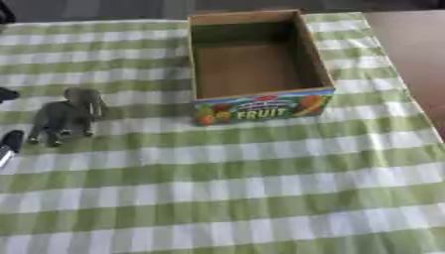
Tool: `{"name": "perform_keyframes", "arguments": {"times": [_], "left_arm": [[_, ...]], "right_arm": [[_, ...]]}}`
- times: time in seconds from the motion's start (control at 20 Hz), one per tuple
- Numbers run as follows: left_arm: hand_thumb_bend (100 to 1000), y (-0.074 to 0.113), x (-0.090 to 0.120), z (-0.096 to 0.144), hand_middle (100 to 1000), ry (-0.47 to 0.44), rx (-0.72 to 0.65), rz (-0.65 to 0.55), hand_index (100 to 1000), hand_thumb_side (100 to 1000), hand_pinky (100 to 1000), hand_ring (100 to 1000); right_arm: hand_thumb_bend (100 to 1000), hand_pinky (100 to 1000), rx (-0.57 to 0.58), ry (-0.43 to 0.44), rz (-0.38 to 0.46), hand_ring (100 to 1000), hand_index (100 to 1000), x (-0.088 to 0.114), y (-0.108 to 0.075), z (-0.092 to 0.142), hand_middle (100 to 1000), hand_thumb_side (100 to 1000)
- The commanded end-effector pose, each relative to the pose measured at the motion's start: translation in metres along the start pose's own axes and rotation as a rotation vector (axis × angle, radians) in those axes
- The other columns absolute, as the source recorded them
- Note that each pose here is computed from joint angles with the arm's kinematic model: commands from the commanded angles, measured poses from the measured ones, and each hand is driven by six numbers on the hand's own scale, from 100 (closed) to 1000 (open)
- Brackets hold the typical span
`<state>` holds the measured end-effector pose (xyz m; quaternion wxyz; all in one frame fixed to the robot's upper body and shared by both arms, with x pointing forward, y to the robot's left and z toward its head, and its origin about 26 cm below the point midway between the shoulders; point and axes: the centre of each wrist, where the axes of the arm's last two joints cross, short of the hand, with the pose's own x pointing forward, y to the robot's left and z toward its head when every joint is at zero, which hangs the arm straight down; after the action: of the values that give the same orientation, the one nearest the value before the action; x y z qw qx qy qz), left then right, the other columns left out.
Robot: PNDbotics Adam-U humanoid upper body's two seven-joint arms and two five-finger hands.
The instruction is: Pick up objects on the table and place them in the box.
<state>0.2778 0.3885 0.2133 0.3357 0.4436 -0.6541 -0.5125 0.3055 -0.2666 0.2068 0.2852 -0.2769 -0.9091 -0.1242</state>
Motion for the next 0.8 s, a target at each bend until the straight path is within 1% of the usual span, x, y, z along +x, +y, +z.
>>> {"name": "perform_keyframes", "arguments": {"times": [0.05,0.25,0.3,0.35,0.4,0.6,0.75,0.8], "left_arm": [[184,0.014,0.002,-0.005,802,-0.018,-0.004,-0.047,916,776,767,786],[236,0.023,0.006,-0.014,791,-0.034,-0.015,-0.083,914,743,782,793],[268,0.027,0.008,-0.017,781,-0.045,-0.021,-0.103,915,720,793,800],[271,0.031,0.01,-0.021,779,-0.058,-0.028,-0.13,915,718,795,800],[299,0.037,0.012,-0.025,769,-0.074,-0.036,-0.17,921,692,813,812],[316,0.048,0.014,-0.037,770,-0.104,-0.108,-0.288,951,656,840,833],[322,0.052,0.01,-0.045,771,-0.11,-0.166,-0.333,965,606,857,845],[340,0.053,0.008,-0.048,773,-0.11,-0.188,-0.345,966,595,862,850]], "right_arm": [[100,856,0.005,-0.039,-0.003,746,806,0.006,-0.002,-0.007,664,655],[100,857,0.009,-0.034,0.003,747,806,0.006,-0.003,-0.006,664,656],[100,857,0.01,-0.032,0.005,747,806,0.005,-0.003,-0.006,664,657],[100,857,0.012,-0.031,0.008,747,806,0.005,-0.004,-0.005,664,657],[100,857,0.014,-0.029,0.011,747,806,0.005,-0.004,-0.005,664,657],[100,857,0.023,-0.024,0.016,747,806,0.004,-0.005,-0.004,664,658],[100,858,0.03,-0.019,0.02,748,806,0.003,-0.005,-0.002,664,658],[100,858,0.033,-0.017,0.021,748,806,0.003,-0.006,-0.002,664,658]]}}
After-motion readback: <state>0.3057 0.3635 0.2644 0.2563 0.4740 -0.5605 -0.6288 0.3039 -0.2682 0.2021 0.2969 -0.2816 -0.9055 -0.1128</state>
